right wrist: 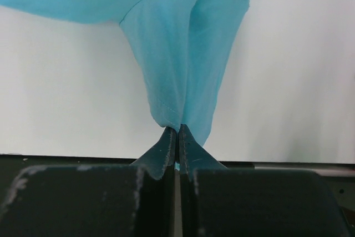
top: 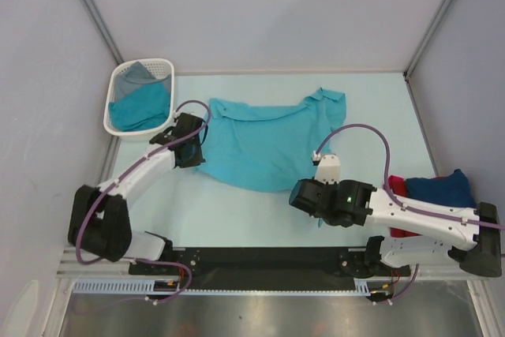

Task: Fold and stack the t-shirts
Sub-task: Flatten out the tshirt

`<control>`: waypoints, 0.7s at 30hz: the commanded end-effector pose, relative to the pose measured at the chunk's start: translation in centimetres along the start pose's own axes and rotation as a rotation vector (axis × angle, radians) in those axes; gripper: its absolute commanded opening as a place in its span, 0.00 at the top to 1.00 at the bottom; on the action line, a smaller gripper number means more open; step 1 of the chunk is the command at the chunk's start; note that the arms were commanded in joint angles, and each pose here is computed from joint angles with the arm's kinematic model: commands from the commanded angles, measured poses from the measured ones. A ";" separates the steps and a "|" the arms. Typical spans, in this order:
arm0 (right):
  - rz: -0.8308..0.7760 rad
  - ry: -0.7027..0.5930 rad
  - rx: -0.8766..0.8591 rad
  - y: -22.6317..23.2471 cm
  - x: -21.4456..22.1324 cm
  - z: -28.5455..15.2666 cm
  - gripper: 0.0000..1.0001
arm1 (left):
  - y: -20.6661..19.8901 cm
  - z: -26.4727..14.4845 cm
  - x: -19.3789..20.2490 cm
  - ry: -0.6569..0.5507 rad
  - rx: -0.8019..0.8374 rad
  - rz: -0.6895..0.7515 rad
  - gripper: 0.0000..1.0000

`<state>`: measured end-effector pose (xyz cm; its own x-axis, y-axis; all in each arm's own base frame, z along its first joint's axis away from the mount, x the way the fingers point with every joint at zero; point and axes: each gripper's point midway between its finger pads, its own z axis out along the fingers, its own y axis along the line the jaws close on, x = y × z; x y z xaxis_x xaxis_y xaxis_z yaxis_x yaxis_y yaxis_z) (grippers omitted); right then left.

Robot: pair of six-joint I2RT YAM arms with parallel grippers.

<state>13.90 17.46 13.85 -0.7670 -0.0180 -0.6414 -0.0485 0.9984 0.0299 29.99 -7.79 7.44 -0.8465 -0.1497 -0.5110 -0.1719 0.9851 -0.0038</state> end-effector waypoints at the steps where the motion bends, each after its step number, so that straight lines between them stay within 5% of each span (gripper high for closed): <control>1: 0.036 -0.014 0.032 0.1 -1.4 -1.5 1.00 | -0.3 -4.2 0.6 -0.031 0.048 -0.010 1.00; 21: -0.069 0.211 0.113 1.3 4.6 -4.3 1.00 | -0.6 -8.8 9.1 0.126 0.052 0.056 1.00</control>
<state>9.20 19.35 13.88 -0.8564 -0.0937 -0.5078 -0.0730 0.9955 -0.0605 19.55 -10.94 10.55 -0.8930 -0.0715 -0.4443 -0.0611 0.9974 -0.0376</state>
